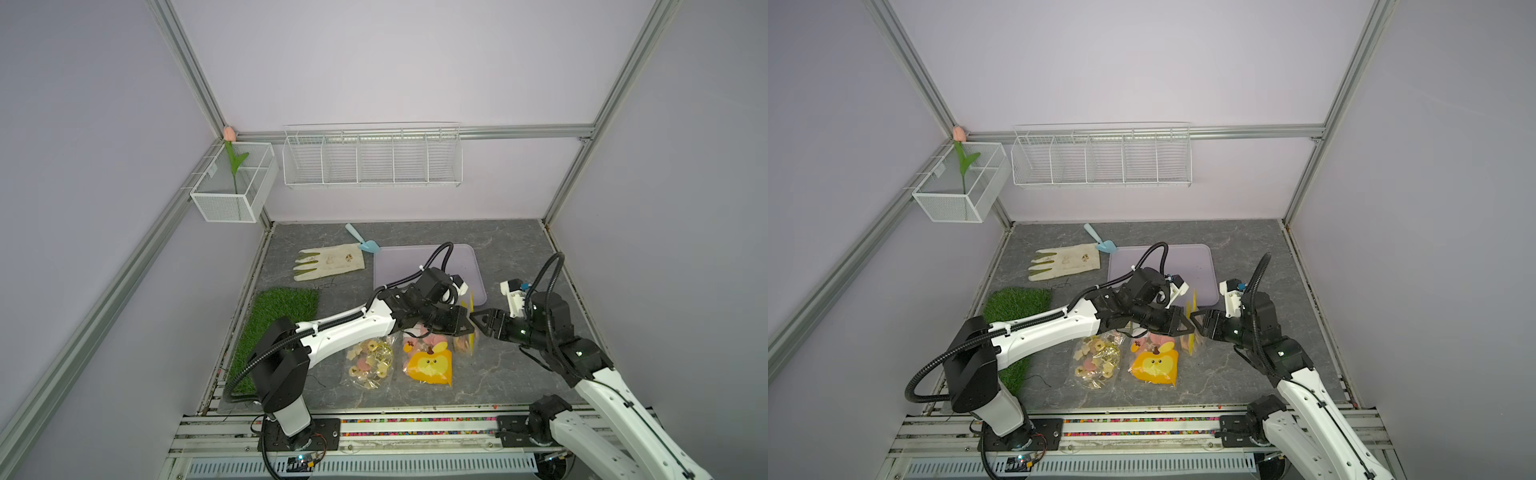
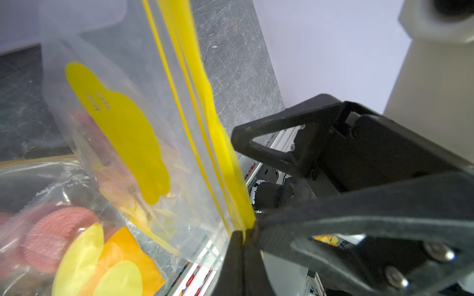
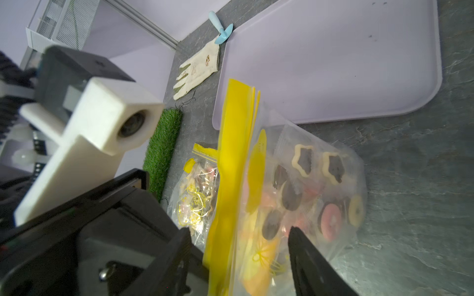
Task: Pour cookies out of the ziploc bag
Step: Open the ziploc bag at the center of the board.
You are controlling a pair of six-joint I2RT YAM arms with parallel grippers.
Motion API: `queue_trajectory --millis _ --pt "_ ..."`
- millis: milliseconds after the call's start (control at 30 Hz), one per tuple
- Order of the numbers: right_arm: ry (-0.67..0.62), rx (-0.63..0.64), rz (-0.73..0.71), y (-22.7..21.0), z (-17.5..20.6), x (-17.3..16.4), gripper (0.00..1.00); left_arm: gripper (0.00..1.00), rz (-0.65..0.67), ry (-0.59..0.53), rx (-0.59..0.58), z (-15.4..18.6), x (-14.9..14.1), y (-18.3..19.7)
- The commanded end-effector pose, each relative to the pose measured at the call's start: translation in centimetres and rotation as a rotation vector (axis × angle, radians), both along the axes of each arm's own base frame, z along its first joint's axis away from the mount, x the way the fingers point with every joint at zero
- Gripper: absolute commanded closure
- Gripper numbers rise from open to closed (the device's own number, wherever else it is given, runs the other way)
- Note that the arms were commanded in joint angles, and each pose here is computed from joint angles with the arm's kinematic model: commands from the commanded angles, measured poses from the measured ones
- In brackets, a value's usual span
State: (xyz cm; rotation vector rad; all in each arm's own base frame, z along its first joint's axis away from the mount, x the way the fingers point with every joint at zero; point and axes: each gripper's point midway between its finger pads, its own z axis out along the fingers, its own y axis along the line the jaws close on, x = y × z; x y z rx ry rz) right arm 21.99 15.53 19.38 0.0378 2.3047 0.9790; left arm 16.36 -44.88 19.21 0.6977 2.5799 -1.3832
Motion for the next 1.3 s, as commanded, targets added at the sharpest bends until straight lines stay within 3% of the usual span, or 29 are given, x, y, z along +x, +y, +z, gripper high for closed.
queue_trajectory --millis 0,367,1267 --pt "-0.006 -0.015 0.018 -0.2 0.4 -0.8 0.44 1.0 -0.005 -0.001 0.036 -0.5 0.0 -0.1" --pt "0.01 -0.004 0.028 0.2 -0.2 -0.6 0.57 1.0 0.003 -0.004 0.04 -0.4 0.1 -0.1" --pt "0.058 0.007 0.038 0.8 -2.5 -0.7 0.66 1.0 0.01 -0.01 0.025 -0.1 0.1 -0.1"
